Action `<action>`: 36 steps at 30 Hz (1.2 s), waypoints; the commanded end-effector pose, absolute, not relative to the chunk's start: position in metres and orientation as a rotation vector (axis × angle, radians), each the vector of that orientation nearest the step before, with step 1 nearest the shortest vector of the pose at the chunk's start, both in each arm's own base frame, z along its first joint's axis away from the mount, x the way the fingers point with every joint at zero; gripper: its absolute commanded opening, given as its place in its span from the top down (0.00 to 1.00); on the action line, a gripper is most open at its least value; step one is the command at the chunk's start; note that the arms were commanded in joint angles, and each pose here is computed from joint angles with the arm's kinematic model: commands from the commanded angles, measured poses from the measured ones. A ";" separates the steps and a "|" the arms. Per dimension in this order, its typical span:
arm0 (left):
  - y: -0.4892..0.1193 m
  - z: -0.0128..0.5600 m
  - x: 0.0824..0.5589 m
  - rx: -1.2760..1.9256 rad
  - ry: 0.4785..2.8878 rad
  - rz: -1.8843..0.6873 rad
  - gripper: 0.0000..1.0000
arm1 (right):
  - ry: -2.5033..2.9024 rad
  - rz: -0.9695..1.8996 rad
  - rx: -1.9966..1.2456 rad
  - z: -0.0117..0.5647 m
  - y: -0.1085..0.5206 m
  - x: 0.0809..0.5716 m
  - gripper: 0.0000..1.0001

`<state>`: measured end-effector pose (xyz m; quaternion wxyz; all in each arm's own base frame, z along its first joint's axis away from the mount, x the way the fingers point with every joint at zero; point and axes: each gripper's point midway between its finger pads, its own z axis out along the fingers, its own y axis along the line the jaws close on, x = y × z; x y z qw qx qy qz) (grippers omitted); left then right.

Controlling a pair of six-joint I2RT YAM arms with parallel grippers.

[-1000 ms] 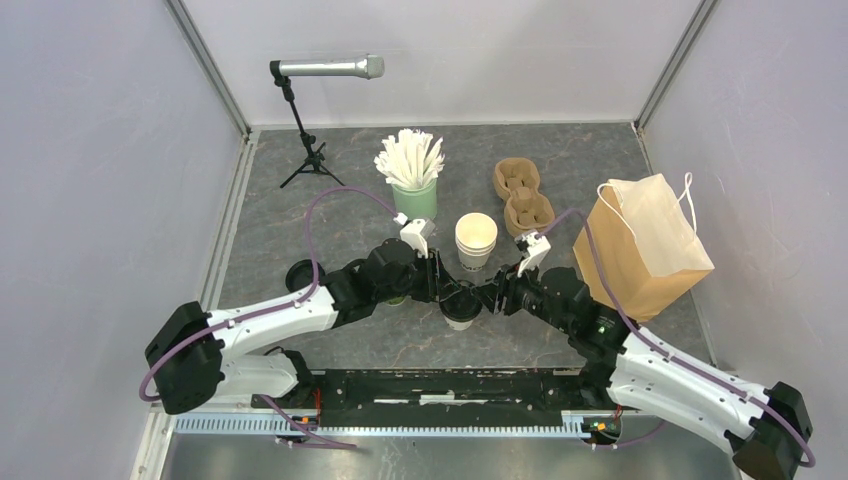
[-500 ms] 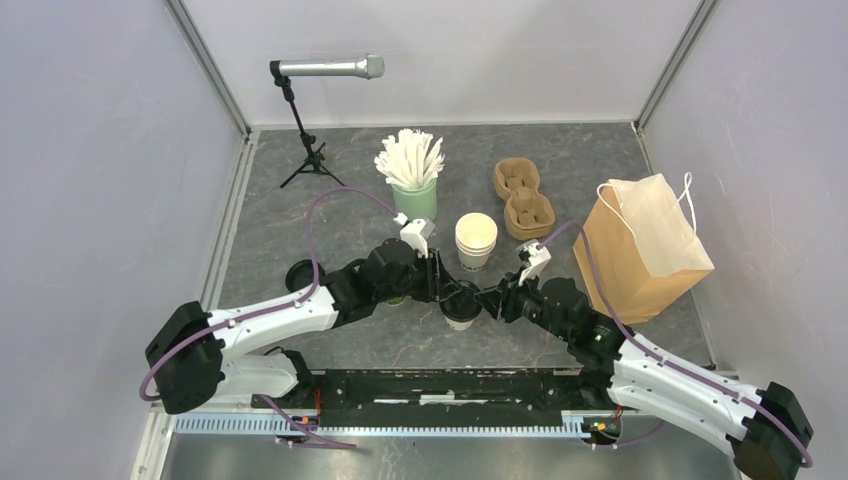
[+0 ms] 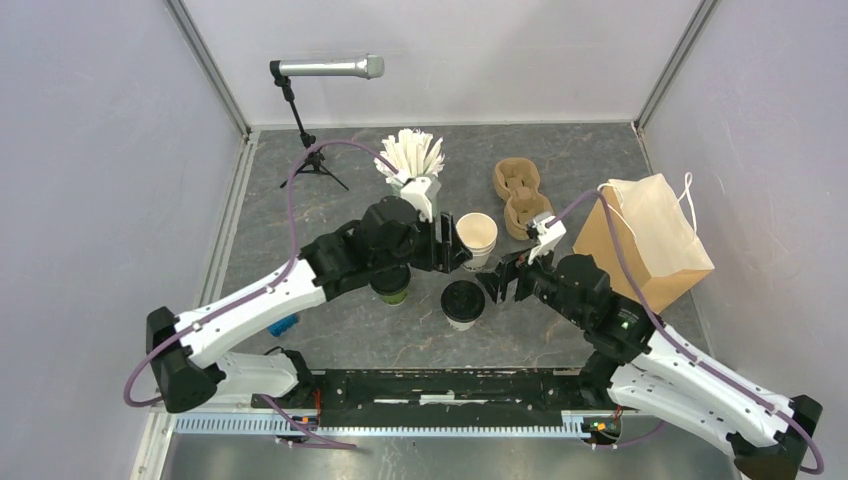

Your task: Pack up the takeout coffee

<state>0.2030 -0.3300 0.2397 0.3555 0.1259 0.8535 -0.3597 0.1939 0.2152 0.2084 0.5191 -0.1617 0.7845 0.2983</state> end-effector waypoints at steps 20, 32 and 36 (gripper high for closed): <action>-0.155 0.217 0.177 0.250 2.131 -0.377 0.00 | 1.851 -0.083 -0.396 0.269 0.135 0.256 0.02; -0.152 0.207 0.160 0.323 2.126 -0.449 0.00 | 1.795 -0.251 -0.407 0.334 0.117 0.270 0.12; -0.155 0.209 0.160 0.373 2.111 -0.453 0.00 | 1.798 -0.187 -0.484 0.322 0.138 0.288 0.14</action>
